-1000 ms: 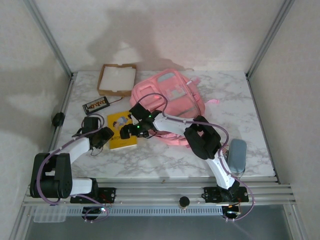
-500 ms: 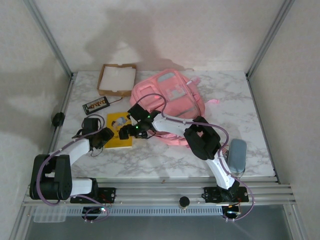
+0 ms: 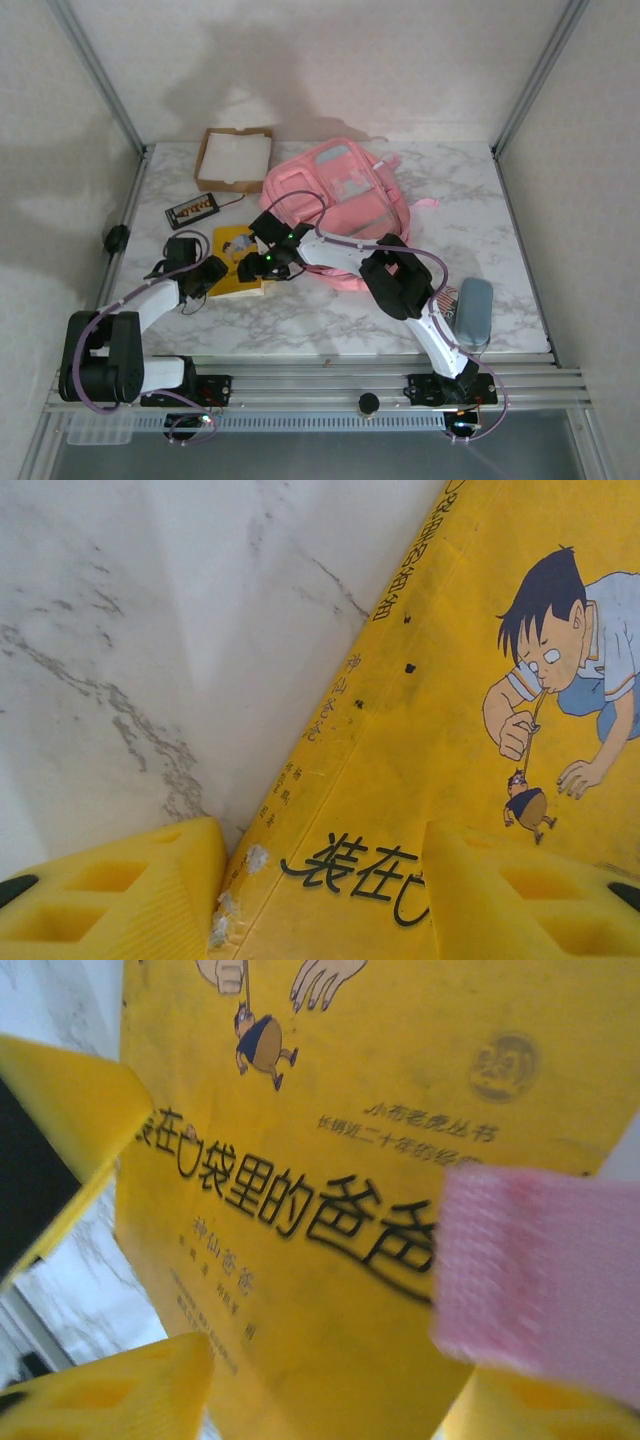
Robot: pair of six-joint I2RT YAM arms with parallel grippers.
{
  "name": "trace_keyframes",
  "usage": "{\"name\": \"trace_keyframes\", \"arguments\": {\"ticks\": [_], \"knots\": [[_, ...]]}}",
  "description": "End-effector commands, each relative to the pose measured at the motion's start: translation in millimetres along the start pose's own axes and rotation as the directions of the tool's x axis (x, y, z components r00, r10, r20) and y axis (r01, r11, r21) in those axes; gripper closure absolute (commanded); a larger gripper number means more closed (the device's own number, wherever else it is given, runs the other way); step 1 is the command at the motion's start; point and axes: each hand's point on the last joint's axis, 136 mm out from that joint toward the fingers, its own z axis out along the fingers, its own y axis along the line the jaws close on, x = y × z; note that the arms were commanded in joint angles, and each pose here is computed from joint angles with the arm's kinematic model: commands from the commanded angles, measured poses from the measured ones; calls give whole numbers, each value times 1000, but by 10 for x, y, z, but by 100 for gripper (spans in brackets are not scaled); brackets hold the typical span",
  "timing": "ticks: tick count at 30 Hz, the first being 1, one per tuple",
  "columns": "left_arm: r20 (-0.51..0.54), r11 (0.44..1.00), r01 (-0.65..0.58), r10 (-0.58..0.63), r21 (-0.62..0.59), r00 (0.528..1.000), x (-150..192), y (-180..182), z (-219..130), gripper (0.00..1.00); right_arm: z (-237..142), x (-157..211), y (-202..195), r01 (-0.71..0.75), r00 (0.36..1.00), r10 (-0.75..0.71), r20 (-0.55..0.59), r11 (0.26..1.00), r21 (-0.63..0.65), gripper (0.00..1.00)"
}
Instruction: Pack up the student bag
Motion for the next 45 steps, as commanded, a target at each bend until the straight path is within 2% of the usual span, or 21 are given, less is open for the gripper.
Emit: {"name": "trace_keyframes", "arguments": {"ticks": [1,4,9,21,25,28,32,35,38,42,45], "knots": [[-122,997,10,-19,-74,992,373,260,29,44,-121,-139,526,62,997,-56,46,987,-149,47],[-111,997,11,-20,-82,994,355,271,12,44,-208,-182,567,71,996,-64,57,990,-121,53],[-99,996,4,-13,-94,995,316,273,2,44,-376,-226,544,75,993,-66,97,993,-91,56],[-86,994,-2,-8,-114,996,285,299,-11,44,-435,-153,349,83,993,-82,84,996,-13,76],[-84,994,0,-10,-112,996,273,284,-11,44,-431,-136,386,88,993,-84,82,995,-40,84],[-83,995,1,-9,-100,997,261,253,-24,44,-414,-142,390,88,993,-84,78,995,-46,94],[-63,995,-4,-2,-97,998,199,209,-87,43,-553,-207,519,112,989,-102,105,989,-92,97],[-24,997,-13,11,-73,1000,48,94,-218,39,-791,-300,707,151,982,-131,140,978,-145,100],[3,1000,-12,12,7,1000,-138,-98,-417,32,-1119,-371,902,185,973,-142,180,951,-249,100],[12,992,-28,26,124,1000,-375,-358,-746,14,-1556,-405,1049,245,960,-175,221,904,-350,100],[-22,970,-32,38,240,999,-412,-592,-938,3,-1984,-370,1241,299,943,-188,274,839,-454,100]]}}
